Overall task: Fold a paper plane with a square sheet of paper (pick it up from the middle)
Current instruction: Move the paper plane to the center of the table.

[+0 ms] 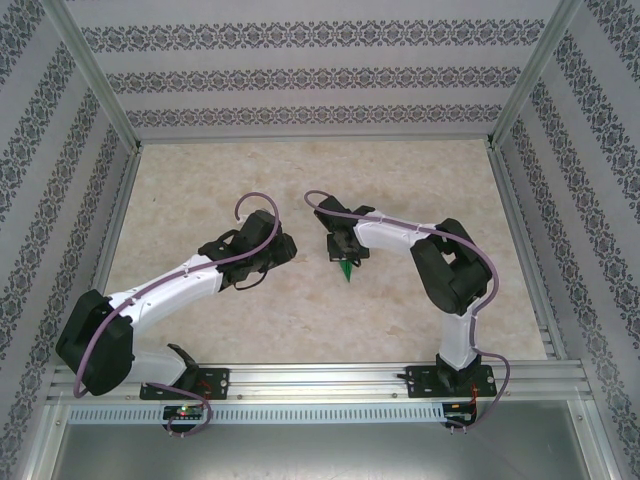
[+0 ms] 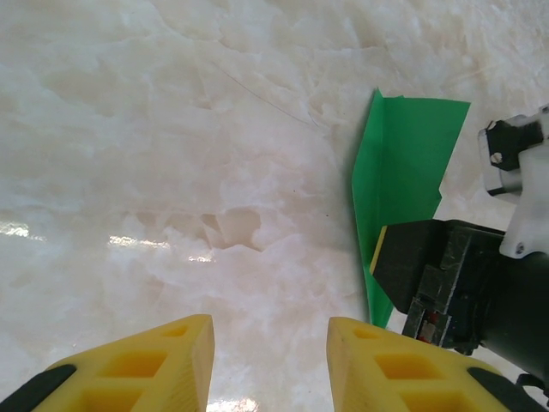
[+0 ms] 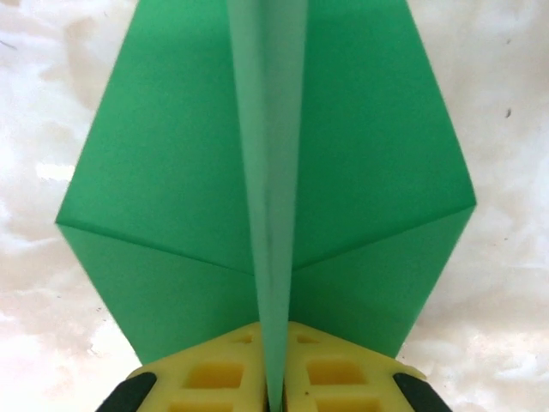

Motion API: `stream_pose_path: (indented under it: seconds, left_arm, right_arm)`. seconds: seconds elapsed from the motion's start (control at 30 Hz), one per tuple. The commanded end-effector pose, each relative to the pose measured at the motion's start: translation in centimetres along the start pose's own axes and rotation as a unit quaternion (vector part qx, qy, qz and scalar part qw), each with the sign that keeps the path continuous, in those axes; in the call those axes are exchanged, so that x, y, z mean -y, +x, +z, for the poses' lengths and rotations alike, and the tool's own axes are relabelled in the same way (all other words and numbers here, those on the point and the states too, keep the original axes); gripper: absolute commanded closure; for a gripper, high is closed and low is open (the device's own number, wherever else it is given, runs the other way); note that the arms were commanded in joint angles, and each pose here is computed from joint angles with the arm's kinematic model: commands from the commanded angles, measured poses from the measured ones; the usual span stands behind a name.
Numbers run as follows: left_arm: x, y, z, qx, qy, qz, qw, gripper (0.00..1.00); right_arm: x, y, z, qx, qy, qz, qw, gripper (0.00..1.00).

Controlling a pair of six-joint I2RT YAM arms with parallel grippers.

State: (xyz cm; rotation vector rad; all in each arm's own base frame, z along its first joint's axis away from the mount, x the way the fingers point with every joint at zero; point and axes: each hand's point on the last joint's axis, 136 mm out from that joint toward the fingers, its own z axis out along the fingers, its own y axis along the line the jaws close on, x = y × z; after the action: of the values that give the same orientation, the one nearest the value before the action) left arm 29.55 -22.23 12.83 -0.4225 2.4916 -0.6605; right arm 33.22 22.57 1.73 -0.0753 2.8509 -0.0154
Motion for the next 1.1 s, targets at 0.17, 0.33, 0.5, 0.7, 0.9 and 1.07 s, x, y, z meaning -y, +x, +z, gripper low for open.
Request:
stream_pose_path:
  seconds: [0.17,0.33,0.5,0.7,0.9,1.07]
  left_arm:
    - [0.8,-0.4,0.4,-0.006,0.013,-0.008,1.0,0.6]
    - [1.0,-0.5,0.4,-0.008,0.014,-0.008,1.0,0.59]
    - [1.0,-0.3,0.6,-0.012,0.013,-0.008,1.0,0.59]
    - [1.0,-0.5,0.6,-0.008,0.009,-0.006,1.0,0.59]
    - [-0.5,-1.3,0.0,0.011,-0.037,0.024,0.999,0.58]
    - [-1.4,-1.8,-0.5,0.026,-0.047,0.031,0.998,0.49]
  right_arm:
    - [-0.1,1.7,2.0,-0.024,0.003,-0.001,1.0,0.83]
    - [-0.2,2.0,2.1,-0.03,0.002,0.001,1.0,0.81]
    - [-0.7,0.3,-0.2,0.004,-0.013,-0.002,1.0,0.89]
    - [-2.2,-2.1,-2.8,0.046,-0.056,0.002,0.997,0.94]
    - [-5.0,-2.7,-1.4,0.029,-0.068,0.008,0.997,0.95]
    - [-5.4,-2.6,0.2,0.016,-0.051,0.018,0.998,0.91]
